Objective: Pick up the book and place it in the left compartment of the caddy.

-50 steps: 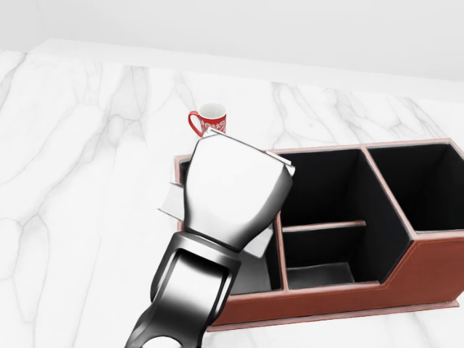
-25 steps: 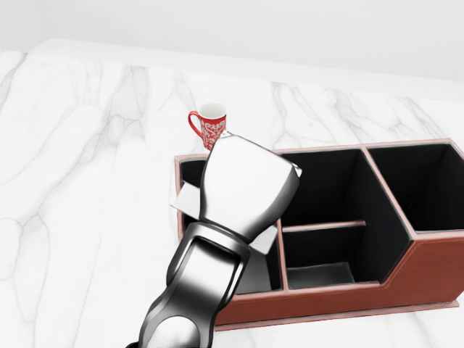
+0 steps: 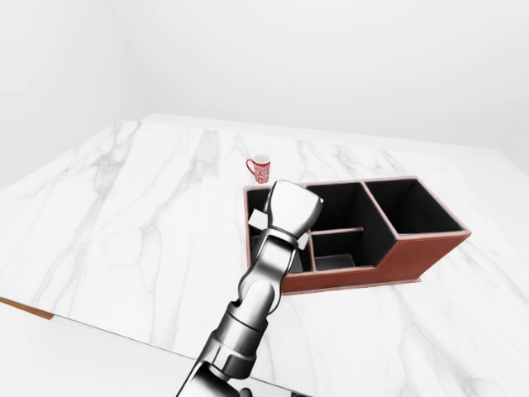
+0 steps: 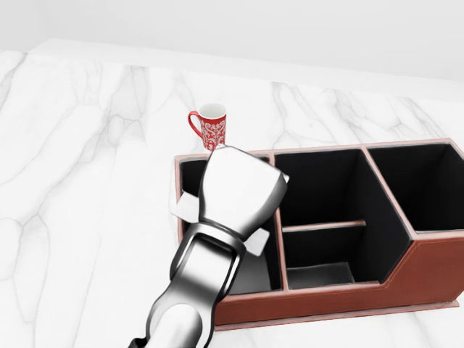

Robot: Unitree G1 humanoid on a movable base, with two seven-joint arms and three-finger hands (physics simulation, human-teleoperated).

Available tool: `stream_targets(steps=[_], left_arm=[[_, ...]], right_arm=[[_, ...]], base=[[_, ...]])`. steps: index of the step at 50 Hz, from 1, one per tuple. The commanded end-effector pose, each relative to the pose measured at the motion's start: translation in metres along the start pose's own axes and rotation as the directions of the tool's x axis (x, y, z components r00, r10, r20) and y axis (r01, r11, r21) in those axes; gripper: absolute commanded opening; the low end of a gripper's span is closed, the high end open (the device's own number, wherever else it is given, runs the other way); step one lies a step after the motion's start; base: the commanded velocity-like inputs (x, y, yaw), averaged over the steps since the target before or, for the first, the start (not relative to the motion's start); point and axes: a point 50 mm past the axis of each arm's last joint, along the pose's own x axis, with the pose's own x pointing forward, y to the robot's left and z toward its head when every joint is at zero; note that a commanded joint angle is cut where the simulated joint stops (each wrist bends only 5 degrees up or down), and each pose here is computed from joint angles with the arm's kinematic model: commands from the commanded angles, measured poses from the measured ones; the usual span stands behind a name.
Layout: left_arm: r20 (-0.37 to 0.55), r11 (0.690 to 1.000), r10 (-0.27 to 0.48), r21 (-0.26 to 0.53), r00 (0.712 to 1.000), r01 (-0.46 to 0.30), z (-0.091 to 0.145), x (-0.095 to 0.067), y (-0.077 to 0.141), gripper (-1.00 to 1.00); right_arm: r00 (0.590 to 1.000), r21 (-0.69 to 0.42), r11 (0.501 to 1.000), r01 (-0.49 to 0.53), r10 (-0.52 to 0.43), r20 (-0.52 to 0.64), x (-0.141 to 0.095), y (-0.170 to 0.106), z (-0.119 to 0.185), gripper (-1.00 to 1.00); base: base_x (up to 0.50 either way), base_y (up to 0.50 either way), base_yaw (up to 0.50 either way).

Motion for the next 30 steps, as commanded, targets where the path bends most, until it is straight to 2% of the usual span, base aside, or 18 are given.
stream_targets(steps=[1, 9, 10, 11, 23, 30], left_arm=[[0.001, 1.000, 0.002, 0.001, 1.000, -0.002, 0.001, 0.004, -0.006, -1.00], [0.001, 1.000, 0.002, 0.001, 1.000, -0.002, 0.001, 0.004, -0.006, -1.00], [0.011, 1.000, -0.021, -0.018, 1.000, 0.021, 0.003, 0.008, -0.016, -1.00], [0.012, 1.000, -0.024, -0.020, 1.000, 0.024, 0.003, 0.008, -0.017, -1.00], [0.017, 0.999, -0.034, -0.016, 0.999, 0.034, 0.005, 0.010, -0.019, -1.00], [0.022, 0.996, -0.079, -0.031, 0.997, 0.080, 0.007, 0.015, -0.031, -1.00]], right_arm=[[1.000, -0.002, 1.000, 0.000, 0.000, 0.013, 0.000, 0.000, 0.004, 1.00], [1.000, -0.003, 1.000, 0.001, -0.001, 0.014, 0.000, 0.000, 0.004, 1.00], [1.000, -0.001, 1.000, -0.001, 0.001, 0.002, 0.000, 0.000, 0.000, 1.00], [1.000, -0.001, 1.000, 0.000, 0.000, 0.001, 0.000, 0.000, 0.000, 1.00], [1.000, 0.001, 1.000, 0.000, 0.000, -0.009, 0.000, 0.000, -0.003, 1.00], [1.000, 0.001, 1.000, 0.002, -0.002, -0.001, 0.000, 0.000, 0.000, 1.00]], base=[[0.00, 0.00, 0.00], [0.00, 0.00, 0.00], [0.00, 0.00, 0.00], [0.00, 0.00, 0.00], [0.00, 0.00, 0.00], [0.00, 0.00, 0.00]])
